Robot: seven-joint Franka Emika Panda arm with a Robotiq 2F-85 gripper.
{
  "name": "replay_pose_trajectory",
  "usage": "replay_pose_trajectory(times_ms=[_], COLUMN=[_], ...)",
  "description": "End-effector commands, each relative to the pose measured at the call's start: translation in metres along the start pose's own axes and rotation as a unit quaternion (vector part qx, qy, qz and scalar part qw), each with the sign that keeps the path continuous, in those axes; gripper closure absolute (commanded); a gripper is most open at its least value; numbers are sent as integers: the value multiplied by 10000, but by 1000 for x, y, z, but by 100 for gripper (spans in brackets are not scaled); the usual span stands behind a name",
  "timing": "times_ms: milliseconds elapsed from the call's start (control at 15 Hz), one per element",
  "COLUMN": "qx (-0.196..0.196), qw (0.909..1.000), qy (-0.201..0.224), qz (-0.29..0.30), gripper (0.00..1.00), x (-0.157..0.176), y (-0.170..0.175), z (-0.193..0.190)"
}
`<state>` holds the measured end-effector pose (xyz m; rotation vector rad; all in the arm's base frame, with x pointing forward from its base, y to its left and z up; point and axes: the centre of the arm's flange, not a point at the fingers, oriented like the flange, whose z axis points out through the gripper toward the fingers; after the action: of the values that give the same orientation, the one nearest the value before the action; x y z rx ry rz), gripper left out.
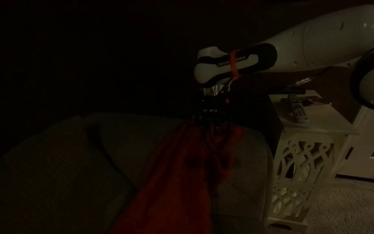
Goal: Pick up the cloth and put it on the sofa
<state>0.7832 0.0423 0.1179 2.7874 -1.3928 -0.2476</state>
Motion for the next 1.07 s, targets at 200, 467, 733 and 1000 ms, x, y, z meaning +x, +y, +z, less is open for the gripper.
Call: replay_pose_trajectory(times_ms=[200,467,733,1000], qx=[-112,259,199,-41], qw=[9997,9966,9846,9610], qy=[-4,-557,-640,-637], qz=[209,-547,-1613,-2690], gripper=[100,99,99,99], x=[0,-35,-132,-228], y=[-5,-32,-70,-95], z=[9,-4,-8,-7])
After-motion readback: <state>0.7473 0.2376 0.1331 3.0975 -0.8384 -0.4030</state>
